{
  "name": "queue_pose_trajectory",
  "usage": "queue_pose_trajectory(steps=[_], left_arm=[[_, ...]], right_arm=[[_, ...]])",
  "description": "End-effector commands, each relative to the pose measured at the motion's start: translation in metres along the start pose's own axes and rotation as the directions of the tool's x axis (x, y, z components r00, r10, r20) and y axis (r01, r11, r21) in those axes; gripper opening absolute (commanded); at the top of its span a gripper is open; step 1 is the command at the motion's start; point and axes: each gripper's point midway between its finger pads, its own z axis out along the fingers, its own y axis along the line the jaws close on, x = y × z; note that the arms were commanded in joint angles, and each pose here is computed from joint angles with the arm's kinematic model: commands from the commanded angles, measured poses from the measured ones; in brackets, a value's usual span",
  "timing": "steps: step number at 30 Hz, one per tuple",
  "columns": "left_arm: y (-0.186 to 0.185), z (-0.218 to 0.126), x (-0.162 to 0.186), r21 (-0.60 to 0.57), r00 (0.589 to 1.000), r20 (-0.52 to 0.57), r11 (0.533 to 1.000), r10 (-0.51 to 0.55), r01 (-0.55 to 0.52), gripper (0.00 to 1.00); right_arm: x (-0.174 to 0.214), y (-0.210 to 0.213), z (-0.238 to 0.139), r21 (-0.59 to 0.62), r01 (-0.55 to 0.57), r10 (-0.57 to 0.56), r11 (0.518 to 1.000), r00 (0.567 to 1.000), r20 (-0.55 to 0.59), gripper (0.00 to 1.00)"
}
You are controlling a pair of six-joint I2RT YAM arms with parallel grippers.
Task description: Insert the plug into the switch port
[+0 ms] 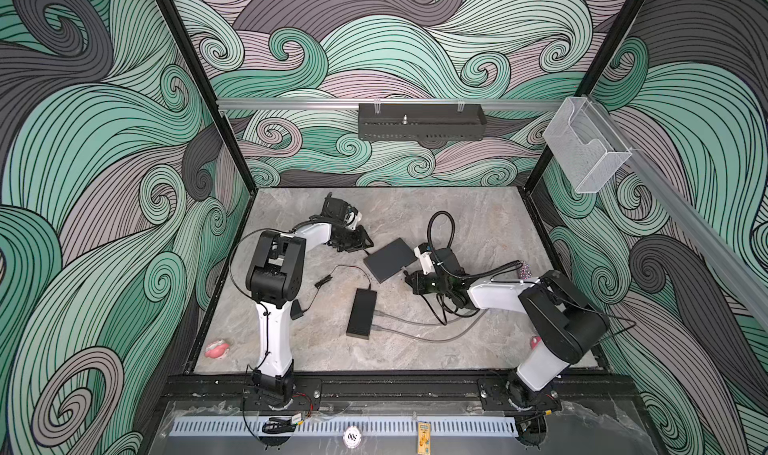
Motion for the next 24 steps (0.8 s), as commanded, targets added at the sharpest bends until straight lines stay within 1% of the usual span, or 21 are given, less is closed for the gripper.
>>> queue_pose_trajectory(steps=[1,6,12,19,24], left_arm=[[-0.017,-0.007,0.002,0.023,1.0,0.01,1.0,0.01,-0.01,0.36],[-0.019,-0.002,0.021,-0.004,0.999,-0.025,1.0,0.026,-0.026,0.37],[-0.025,-0.002,0.034,-0.013,0.998,-0.044,0.999,0.038,-0.038,0.38],[-0.026,-0.014,0.049,-0.024,0.998,-0.056,0.999,0.037,-0.038,0.39],[-0.026,-0.023,0.049,-0.048,0.997,-0.056,0.997,0.057,-0.06,0.41]], right_arm=[[-0.021,0.006,0.009,-0.019,-0.006,0.008,1.0,0.998,0.068,0.0],[-0.021,0.001,0.016,-0.017,-0.015,0.016,1.0,0.998,0.061,0.0],[-0.021,0.003,0.02,-0.028,-0.006,0.008,1.0,0.999,0.043,0.0],[-0.017,0.003,0.023,-0.035,-0.003,0.004,0.999,1.0,0.023,0.0],[-0.011,0.0,0.015,-0.024,0.002,-0.002,1.0,1.0,0.027,0.0]])
